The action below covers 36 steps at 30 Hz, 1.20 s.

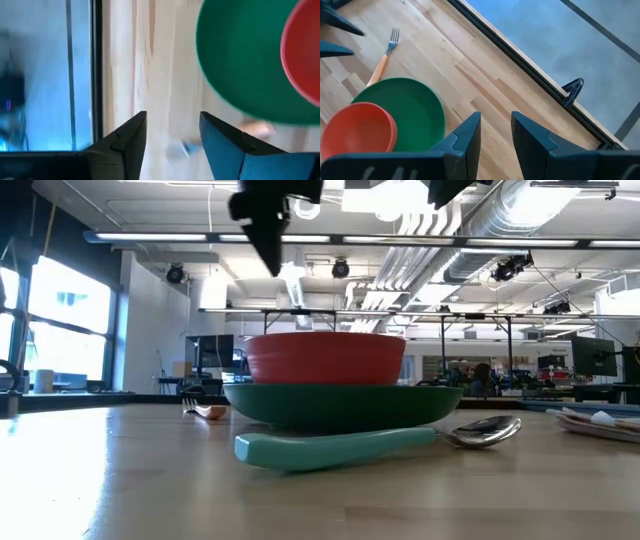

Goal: Set table place
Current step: Adjust the light orange fork

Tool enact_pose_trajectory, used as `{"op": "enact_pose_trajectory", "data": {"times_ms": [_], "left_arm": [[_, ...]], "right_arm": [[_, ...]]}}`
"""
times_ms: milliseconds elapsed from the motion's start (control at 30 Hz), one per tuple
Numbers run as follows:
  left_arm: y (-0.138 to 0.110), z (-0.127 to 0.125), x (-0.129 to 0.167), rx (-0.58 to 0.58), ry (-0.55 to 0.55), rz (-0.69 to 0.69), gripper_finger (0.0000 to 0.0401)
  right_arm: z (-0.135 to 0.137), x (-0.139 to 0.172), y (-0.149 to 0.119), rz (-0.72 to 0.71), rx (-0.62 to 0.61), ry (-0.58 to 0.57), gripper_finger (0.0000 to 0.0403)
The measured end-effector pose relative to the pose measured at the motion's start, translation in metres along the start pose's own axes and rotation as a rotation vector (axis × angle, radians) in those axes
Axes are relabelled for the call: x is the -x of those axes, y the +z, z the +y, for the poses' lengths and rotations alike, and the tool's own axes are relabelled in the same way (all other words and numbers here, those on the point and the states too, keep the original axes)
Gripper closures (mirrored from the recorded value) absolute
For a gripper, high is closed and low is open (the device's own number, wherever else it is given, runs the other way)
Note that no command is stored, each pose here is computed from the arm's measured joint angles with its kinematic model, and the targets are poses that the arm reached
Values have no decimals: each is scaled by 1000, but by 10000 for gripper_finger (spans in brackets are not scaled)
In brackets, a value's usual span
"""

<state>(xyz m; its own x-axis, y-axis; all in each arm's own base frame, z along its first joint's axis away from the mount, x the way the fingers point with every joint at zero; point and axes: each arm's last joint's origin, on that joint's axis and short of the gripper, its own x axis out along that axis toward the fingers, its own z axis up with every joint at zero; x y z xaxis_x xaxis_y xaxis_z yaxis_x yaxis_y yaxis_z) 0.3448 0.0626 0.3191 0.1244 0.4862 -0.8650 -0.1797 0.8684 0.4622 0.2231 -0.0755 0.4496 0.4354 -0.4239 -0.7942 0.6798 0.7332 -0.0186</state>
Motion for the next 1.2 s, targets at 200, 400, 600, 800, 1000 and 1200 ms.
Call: {"op": "enact_pose_trajectory", "data": {"times_ms": [200, 400, 600, 800, 1000, 1200], "left_arm": [[-18, -33, -15, 170, 8, 109, 231], [-38, -63, -60, 356, -103, 226, 231], [-58, -80, -96, 673, -162, 316, 231], [-56, -84, -111, 855, -187, 242, 231], [-64, -78, -103, 869, -98, 260, 231], [-75, -73, -98, 943, 38, 304, 231]], "right_arm": [[0, 0, 0, 0, 24, 0, 304], [0, 0, 0, 0, 73, 1, 304], [0, 0, 0, 5, 132, 15, 304], [1, 0, 0, 9, 173, 29, 304], [1, 0, 0, 8, 187, 30, 304], [1, 0, 1, -8, 182, 32, 304]]}}
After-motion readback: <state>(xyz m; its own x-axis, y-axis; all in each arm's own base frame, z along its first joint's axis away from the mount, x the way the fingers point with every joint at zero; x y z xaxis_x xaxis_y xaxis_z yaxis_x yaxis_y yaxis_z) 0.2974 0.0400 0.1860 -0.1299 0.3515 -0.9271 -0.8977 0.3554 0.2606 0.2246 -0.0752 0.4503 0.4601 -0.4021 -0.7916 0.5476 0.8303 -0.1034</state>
